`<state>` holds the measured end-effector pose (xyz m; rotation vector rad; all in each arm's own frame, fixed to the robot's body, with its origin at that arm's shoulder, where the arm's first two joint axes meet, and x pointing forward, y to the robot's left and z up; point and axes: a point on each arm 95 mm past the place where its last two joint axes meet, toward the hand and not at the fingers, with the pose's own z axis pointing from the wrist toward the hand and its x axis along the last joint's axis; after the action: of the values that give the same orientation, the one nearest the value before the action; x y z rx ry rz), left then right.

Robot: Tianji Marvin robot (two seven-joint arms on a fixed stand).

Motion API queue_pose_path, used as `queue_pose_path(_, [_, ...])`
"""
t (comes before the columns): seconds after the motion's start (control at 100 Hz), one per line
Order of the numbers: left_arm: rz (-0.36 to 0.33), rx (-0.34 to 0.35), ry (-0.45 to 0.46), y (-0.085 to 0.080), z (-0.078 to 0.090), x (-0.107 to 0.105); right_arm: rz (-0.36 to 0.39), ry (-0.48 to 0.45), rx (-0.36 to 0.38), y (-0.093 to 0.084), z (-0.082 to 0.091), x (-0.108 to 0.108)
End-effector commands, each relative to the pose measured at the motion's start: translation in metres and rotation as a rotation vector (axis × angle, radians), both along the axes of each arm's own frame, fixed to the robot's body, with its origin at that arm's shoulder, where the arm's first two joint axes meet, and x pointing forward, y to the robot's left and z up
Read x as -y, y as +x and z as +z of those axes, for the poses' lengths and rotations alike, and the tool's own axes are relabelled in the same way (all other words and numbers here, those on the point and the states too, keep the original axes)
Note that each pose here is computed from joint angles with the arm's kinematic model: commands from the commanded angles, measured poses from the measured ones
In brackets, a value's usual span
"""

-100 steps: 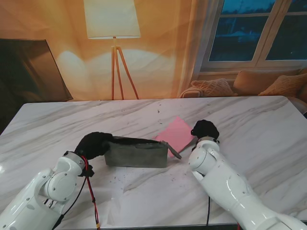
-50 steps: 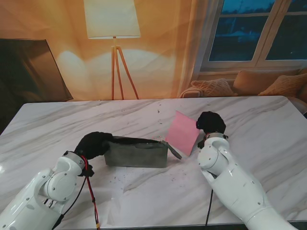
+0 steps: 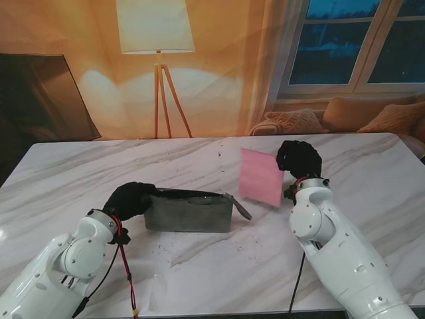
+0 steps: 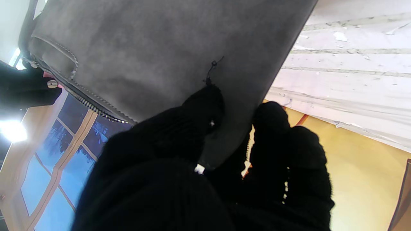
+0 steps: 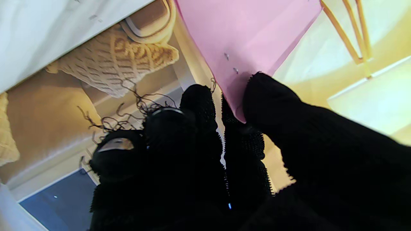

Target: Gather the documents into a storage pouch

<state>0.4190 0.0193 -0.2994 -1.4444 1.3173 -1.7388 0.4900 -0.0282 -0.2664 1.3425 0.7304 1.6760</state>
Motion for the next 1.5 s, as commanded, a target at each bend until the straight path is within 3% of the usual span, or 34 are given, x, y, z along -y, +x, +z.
queue_pose_path(0.0, [-0.013, -0.004, -0.009, 0.000, 0.002, 0.004, 0.017, -0.011, 0.026, -0.002, 0.011, 0.005])
queue_pose_path(0.42, [-0.041, 0.002, -0.033, 0.004, 0.012, 0.011, 0.143, -0.048, 0.208, -0.021, 0.064, 0.007])
queue_pose_path(0.96, [-0.084, 0.017, -0.032, 0.006, 0.021, 0.022, 0.234, -0.032, 0.337, -0.037, 0.105, -0.008])
queue_pose_path(1.16, [-0.095, 0.016, -0.036, 0.008, 0.023, 0.026, 0.260, -0.019, 0.347, -0.043, 0.111, -0.015])
queue_pose_path(1.49, [-0.112, 0.016, -0.046, 0.009, 0.024, 0.032, 0.322, 0.011, 0.328, -0.048, 0.103, -0.036])
